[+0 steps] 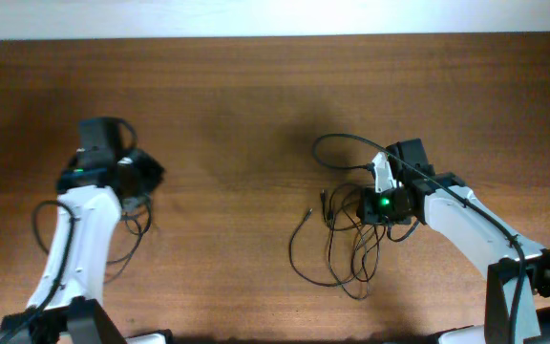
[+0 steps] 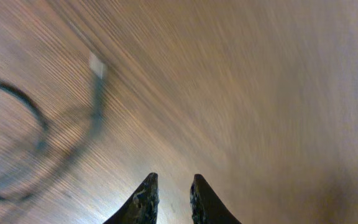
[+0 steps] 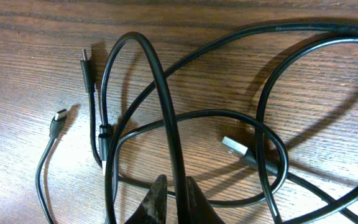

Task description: Untangle cables

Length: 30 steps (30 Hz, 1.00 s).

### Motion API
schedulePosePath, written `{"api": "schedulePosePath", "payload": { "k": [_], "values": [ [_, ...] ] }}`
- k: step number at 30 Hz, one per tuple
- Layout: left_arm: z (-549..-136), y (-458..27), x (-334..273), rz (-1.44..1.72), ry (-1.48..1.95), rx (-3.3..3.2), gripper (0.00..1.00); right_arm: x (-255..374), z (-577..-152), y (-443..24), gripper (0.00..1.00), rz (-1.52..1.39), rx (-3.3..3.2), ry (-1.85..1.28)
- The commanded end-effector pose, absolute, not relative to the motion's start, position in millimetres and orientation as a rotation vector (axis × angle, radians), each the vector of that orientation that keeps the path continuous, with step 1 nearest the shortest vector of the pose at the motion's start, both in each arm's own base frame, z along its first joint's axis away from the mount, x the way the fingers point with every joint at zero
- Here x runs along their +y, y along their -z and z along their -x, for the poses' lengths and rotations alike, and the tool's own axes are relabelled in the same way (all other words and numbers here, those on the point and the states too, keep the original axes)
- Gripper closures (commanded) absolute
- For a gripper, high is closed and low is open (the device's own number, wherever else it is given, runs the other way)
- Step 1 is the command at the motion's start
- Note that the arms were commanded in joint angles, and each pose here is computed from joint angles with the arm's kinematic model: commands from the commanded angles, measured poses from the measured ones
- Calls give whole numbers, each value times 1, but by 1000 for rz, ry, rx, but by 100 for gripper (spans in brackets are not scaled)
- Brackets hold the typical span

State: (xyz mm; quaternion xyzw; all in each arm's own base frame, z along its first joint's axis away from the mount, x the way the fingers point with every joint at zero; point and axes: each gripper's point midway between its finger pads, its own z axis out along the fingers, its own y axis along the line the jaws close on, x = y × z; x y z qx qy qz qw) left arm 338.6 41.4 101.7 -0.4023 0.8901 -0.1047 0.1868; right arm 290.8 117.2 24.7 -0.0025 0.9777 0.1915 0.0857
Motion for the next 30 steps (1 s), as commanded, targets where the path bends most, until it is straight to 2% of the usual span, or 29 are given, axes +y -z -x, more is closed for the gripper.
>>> {"api": "schedulePosePath", "payload": {
  "k": [1, 2, 3, 7, 9, 17, 18, 19, 21, 23, 25, 26, 30],
  "values": [
    [-324, -80, 15, 832, 123, 2668, 27, 118, -291, -25, 89, -4, 2915, -581],
    [-325, -82, 22, 688, -1, 2688, 0, 118, -291, -25, 89, -4, 2915, -581],
    [-321, -83, 31, 567, -121, 2715, 1, 118, -291, -25, 86, -4, 2915, -581],
    [-277, -96, 78, 559, -670, 2760, 1, 118, -291, -25, 83, -4, 2914, -581],
    [-253, -100, 84, 719, -790, 2739, 1, 118, -291, -25, 83, -4, 2915, -582],
    [-215, -14, 79, 1430, -438, 2582, 0, 117, -287, -24, 83, -8, 2931, -580],
    [-211, -9, 83, 1508, -428, 2529, 6, 117, -285, -23, 83, -10, 2939, -578],
    [-205, 0, 88, 1584, -413, 2481, 28, 116, -282, -21, 83, -12, 2947, -577],
    [-204, 4, 105, 1624, -449, 2390, 100, 115, -276, -16, 83, -17, 2965, -574],
    [-199, 0, 129, 1728, -483, 2288, 100, 114, -272, -13, 83, -20, 2976, -572],
    [-176, -8, 179, 2019, -457, 2063, 100, 114, -273, -13, 83, -19, 2972, -573],
    [-174, -12, 191, 2061, -401, 2037, 100, 114, -274, -13, 83, -17, 2965, -574],
    [-209, -43, 230, 1953, -202, 1978, 100, 115, -277, -14, 83, -14, 2954, -576]
  ]
}}
